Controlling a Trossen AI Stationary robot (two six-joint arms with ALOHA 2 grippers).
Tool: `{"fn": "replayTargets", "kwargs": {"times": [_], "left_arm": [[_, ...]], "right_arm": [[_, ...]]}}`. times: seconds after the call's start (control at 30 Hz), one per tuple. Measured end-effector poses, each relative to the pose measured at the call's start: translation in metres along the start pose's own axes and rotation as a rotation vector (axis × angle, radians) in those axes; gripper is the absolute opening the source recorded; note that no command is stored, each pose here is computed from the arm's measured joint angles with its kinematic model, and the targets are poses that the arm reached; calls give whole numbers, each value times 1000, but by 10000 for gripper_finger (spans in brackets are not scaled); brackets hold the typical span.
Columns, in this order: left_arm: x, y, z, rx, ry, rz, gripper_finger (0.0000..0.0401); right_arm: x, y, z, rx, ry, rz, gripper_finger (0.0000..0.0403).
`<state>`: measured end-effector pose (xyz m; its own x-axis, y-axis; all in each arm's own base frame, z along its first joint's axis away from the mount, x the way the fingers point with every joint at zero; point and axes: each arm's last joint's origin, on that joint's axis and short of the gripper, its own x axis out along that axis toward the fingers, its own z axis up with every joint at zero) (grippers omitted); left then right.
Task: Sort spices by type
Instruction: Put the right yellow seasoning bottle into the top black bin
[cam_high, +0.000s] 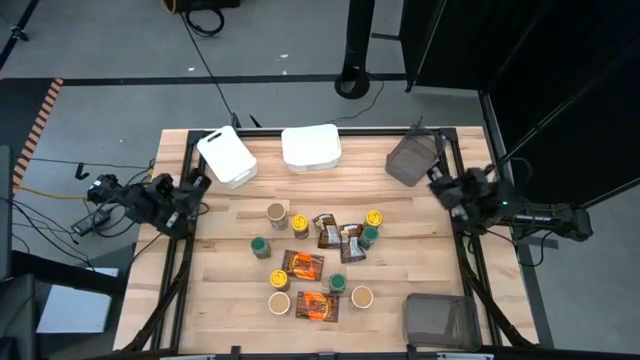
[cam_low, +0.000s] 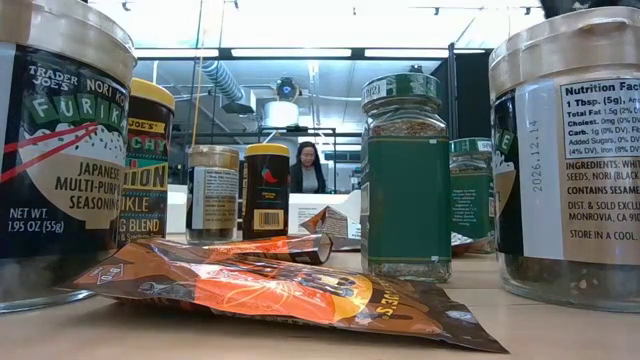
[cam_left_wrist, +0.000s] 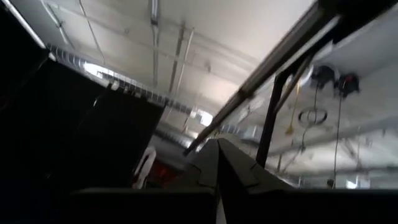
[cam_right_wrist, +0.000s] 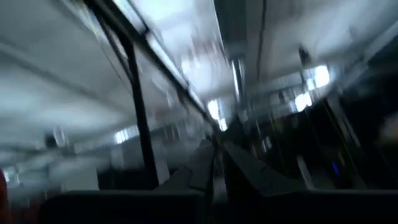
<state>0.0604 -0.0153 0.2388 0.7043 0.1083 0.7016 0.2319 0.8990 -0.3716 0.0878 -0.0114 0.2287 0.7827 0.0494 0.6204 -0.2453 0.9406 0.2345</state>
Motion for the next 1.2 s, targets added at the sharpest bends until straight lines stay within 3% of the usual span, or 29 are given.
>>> {"fn": "replayTargets", "kwargs": {"times": [0.27, 0.53, 0.77, 0.9, 1.0, 1.1, 1.2], "left_arm": [[0, -1, 6, -30, -60, -7, 7], [0, -1, 6, -22, -62, -7, 7], [0, -1, 7, -23, -69, -3, 7], [0, -1, 8, -27, -78, -3, 7], [2, -2, 16, -44, -114, 11, 7], [5, -4, 21, -43, -114, 12, 7], [10, -7, 28, -35, -99, 20, 7]], "right_arm": [[-3, 10, 20, -169, -219, 77, 45], [-4, 11, 24, -20, -270, 85, 45], [-5, 12, 28, -110, -331, 37, 42], [-5, 11, 30, -84, -355, -3, 40], [3, 16, 46, -73, -410, -22, 39], [25, 22, 68, -156, -294, -87, 37], [51, 26, 92, -180, 48, -303, 30]]}}
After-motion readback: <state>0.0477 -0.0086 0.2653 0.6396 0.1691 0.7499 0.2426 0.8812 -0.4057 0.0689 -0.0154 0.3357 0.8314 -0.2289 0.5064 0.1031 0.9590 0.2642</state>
